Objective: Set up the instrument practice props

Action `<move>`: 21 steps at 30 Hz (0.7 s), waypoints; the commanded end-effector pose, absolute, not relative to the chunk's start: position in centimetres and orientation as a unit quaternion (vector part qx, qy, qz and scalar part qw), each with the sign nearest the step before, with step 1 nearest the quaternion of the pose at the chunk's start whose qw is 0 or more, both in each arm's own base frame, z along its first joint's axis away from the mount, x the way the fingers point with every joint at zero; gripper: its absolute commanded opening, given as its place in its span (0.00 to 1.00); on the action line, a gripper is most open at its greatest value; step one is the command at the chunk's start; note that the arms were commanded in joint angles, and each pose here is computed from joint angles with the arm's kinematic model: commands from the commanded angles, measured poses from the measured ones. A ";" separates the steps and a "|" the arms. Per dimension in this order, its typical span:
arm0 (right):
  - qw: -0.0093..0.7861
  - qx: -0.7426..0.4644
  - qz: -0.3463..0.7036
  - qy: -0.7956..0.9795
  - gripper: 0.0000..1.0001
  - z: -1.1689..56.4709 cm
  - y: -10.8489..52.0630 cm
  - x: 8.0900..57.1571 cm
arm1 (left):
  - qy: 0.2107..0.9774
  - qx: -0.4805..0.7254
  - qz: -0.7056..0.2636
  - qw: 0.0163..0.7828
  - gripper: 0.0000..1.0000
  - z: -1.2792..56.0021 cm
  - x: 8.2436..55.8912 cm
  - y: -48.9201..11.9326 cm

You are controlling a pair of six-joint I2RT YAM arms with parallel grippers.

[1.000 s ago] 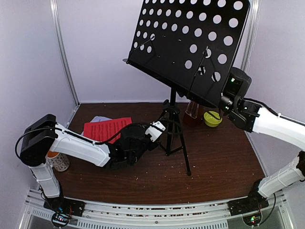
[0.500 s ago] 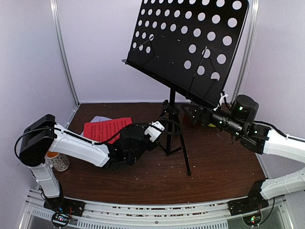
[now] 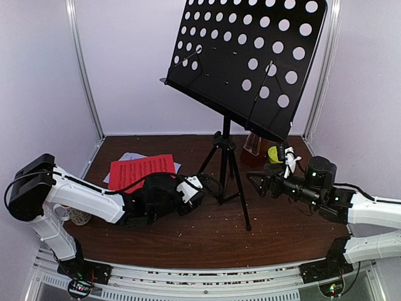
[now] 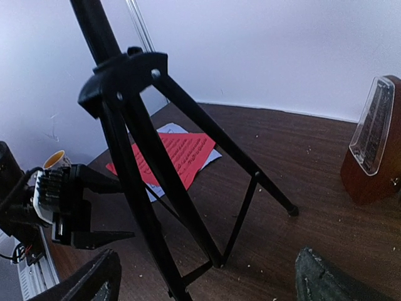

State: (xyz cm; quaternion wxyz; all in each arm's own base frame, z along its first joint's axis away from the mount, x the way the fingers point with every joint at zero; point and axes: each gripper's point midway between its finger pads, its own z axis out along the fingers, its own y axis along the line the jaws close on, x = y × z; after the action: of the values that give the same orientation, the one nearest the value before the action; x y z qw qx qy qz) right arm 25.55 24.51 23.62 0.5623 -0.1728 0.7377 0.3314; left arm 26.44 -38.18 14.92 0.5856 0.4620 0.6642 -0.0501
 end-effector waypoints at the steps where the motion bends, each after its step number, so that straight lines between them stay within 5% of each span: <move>1: 0.545 -0.190 0.330 0.747 0.97 21.8 24.8 24.8 | 0.681 0.453 -0.177 0.548 0.68 14.4 25.5 -37.1; 21: 0.483 -0.262 0.320 0.772 0.79 13.7 28.6 23.8 | 0.695 0.445 -0.285 0.487 0.58 11.4 28.8 -37.6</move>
State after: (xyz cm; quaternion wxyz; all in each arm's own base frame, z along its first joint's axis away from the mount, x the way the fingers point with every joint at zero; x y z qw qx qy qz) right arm 23.57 27.56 13.26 0.4688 -0.2486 0.7859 0.3175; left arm 28.33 -35.60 8.89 0.4694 0.4447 0.7227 -0.2441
